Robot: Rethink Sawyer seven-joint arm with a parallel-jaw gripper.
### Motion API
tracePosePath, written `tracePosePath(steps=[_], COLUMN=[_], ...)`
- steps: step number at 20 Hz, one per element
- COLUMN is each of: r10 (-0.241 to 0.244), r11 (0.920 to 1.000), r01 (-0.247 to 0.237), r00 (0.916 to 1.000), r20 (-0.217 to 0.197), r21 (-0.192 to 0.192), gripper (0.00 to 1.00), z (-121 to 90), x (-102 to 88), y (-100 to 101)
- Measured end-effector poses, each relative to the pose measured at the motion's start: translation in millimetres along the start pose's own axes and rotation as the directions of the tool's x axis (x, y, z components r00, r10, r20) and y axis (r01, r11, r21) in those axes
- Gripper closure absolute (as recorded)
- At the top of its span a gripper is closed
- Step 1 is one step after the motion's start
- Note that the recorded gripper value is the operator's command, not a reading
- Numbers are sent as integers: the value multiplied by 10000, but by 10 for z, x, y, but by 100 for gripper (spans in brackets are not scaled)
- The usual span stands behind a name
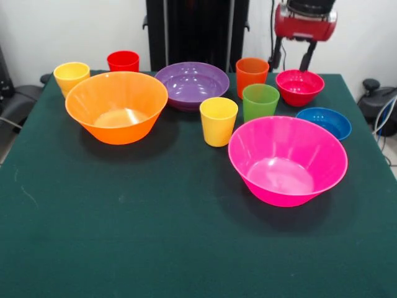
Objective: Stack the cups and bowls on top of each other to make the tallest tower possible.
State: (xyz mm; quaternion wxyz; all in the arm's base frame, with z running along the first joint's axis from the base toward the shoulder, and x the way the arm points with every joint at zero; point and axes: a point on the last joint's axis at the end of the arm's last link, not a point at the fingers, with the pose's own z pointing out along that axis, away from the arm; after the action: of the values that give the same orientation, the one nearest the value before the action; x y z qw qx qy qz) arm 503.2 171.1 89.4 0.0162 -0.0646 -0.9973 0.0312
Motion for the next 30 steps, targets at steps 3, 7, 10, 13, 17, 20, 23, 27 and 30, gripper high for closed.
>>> tracePosePath(steps=[3,7,10,13,17,20,23,27,30], r10=[-114,-277,-407,-378,-82,269,622,1048,1274], r11=[9999,9996,9991,9991,9998,9994,9978,9943,9917], r01=[114,276,405,373,74,-277,-629,-1053,-1279], r00=[9999,9996,9991,9990,9991,9989,9976,9940,9913], r20=[66,115,153,249,413,380,319,326,335], r21=[28,72,138,189,206,203,202,158,130], gripper=[0,0,0,0,0,0,0,0,0], z=[216,441,581,672,750,811,870,947,976], x=[-12,-1,32,50,36,55,82,119,140], y=[54,124,175,218,301,390,485,637,690])
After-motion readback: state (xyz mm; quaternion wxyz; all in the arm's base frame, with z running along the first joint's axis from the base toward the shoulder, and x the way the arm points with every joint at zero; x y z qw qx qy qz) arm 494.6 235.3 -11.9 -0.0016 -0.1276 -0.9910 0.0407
